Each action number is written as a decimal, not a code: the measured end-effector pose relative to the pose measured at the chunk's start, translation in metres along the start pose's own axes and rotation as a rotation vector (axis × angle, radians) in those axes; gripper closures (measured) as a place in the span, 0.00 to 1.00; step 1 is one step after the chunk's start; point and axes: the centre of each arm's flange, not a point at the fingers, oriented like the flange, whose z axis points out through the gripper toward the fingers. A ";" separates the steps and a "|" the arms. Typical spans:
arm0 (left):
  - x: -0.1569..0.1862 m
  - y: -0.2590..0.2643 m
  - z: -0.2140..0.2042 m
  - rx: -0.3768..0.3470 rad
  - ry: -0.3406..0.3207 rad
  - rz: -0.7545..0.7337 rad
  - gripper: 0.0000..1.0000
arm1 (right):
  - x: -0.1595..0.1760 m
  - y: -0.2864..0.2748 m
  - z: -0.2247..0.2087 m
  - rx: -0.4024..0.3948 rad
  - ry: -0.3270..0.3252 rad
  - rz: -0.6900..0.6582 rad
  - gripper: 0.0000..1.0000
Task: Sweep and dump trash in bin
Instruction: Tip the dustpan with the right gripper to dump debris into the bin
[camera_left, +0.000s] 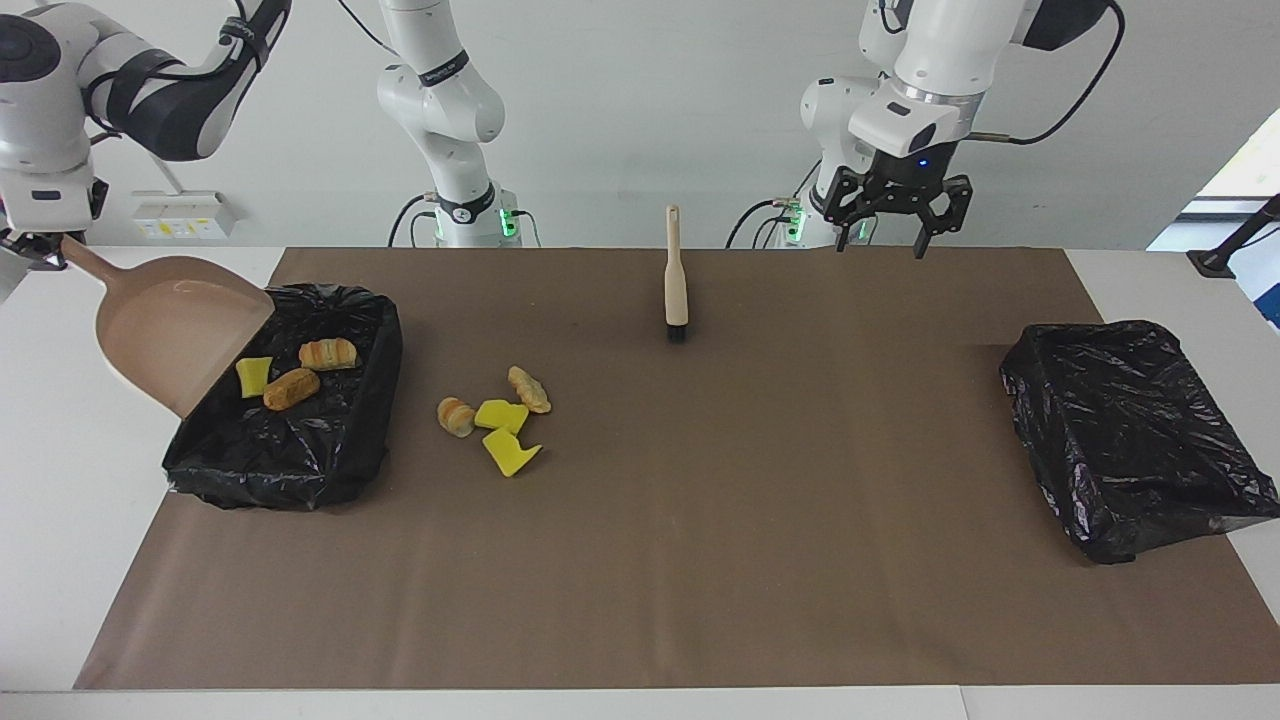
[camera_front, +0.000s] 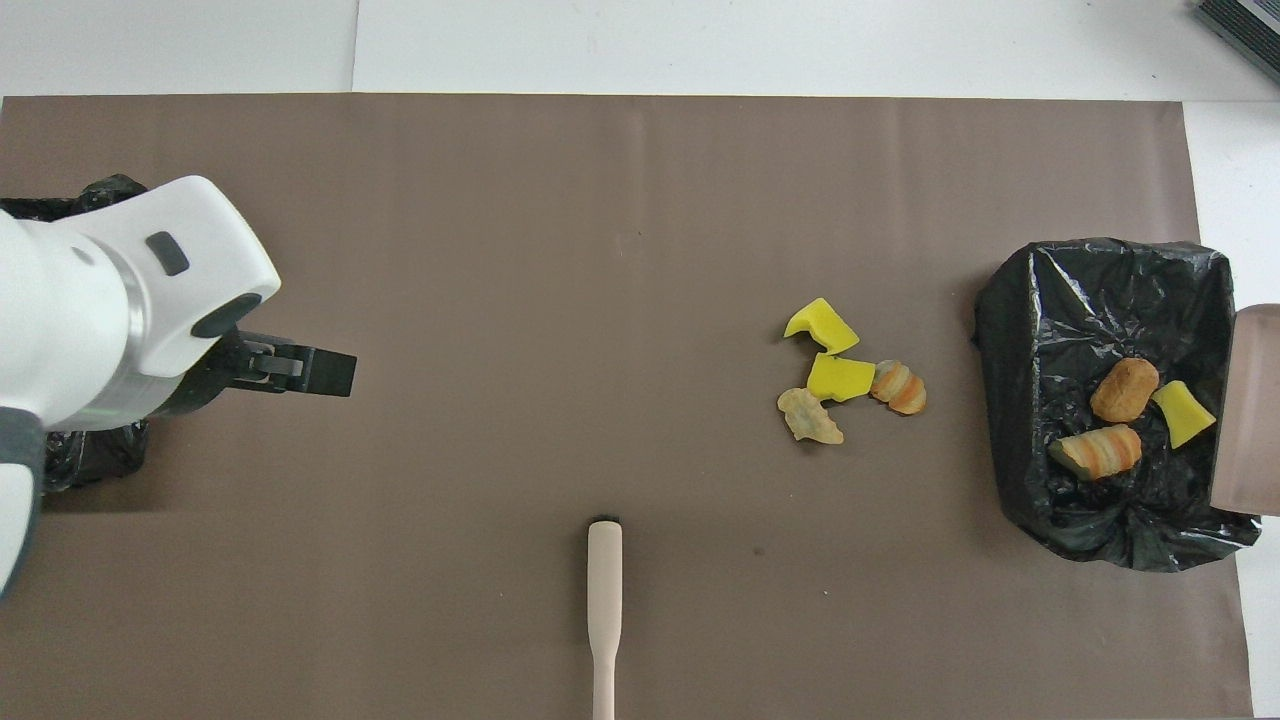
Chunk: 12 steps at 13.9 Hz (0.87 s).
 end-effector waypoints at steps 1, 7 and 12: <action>0.000 -0.005 -0.002 -0.002 -0.018 0.006 0.00 | -0.001 0.001 -0.005 -0.010 -0.003 0.000 0.67; 0.006 -0.018 0.000 -0.031 -0.053 0.091 0.00 | 0.012 -0.003 -0.081 -0.024 0.097 0.081 0.67; 0.009 -0.030 0.005 -0.032 -0.065 0.076 0.00 | 0.119 -0.006 -0.140 0.013 0.192 0.326 0.67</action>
